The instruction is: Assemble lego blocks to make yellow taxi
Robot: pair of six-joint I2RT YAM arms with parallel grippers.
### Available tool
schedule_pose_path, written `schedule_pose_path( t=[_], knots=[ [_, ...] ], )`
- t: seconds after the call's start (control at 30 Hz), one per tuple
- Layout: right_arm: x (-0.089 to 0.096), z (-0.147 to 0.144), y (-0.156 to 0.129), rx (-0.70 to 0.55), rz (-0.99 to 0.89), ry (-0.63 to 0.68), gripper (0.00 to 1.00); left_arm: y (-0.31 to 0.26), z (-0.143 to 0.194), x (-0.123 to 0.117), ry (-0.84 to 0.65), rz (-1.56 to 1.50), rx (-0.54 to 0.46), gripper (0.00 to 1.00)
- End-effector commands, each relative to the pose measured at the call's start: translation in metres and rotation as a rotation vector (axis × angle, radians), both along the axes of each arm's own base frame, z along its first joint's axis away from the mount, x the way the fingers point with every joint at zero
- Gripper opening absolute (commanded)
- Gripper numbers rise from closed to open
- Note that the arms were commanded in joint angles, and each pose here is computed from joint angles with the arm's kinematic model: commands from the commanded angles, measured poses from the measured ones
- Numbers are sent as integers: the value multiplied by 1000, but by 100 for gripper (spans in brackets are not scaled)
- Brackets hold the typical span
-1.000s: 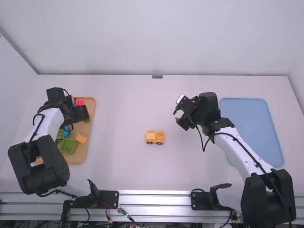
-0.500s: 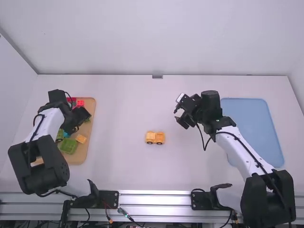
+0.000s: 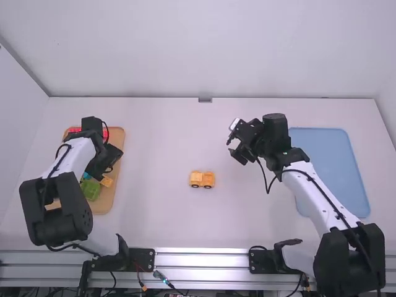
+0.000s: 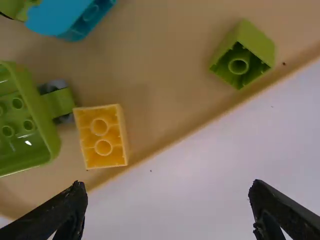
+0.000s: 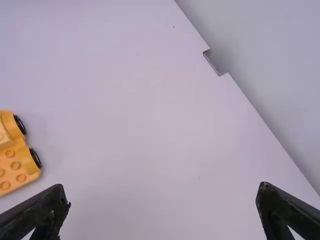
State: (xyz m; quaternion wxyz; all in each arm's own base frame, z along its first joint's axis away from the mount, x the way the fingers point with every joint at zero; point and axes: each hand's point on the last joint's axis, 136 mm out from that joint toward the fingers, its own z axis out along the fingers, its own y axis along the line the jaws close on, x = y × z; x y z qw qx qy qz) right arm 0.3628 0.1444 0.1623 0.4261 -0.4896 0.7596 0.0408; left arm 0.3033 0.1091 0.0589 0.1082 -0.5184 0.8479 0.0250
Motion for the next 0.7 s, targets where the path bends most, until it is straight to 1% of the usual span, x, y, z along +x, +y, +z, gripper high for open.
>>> schedule_pose_path(
  t=[0.0, 0.07, 0.13, 0.2, 0.23, 0.27, 0.3, 0.37, 0.4, 0.67],
  knots=[
    [5, 18, 1, 6, 2, -44, 99, 11, -4, -10, 37, 63, 49, 83],
    [6, 18, 1, 6, 3, -48, 99, 14, -5, -14, 50, 71, 52, 83],
    [6, 18, 1, 0, 9, -52, 99, 12, -9, -18, 62, 73, 41, 79],
    [5, 18, 1, -8, 15, -54, 99, 11, -13, -24, 81, 60, 42, 72],
    [5, 18, 1, -8, 16, -54, 99, 11, -14, -25, 86, 58, 43, 71],
    [5, 18, 1, -8, 16, -54, 99, 10, -15, -27, 92, 50, 42, 71],
    [5, 18, 1, -8, 16, -54, 99, 10, -17, -30, 102, 48, 42, 74],
    [5, 18, 1, -8, 17, -55, 99, 10, -19, -33, 114, 48, 46, 75],
    [5, 18, 1, -8, 16, -54, 99, 12, -21, -40, 139, 58, 58, 76],
    [4, 17, 1, -6, 19, -49, 99, 22, -39, -54, 142, 100, 50, 75]
  ],
)
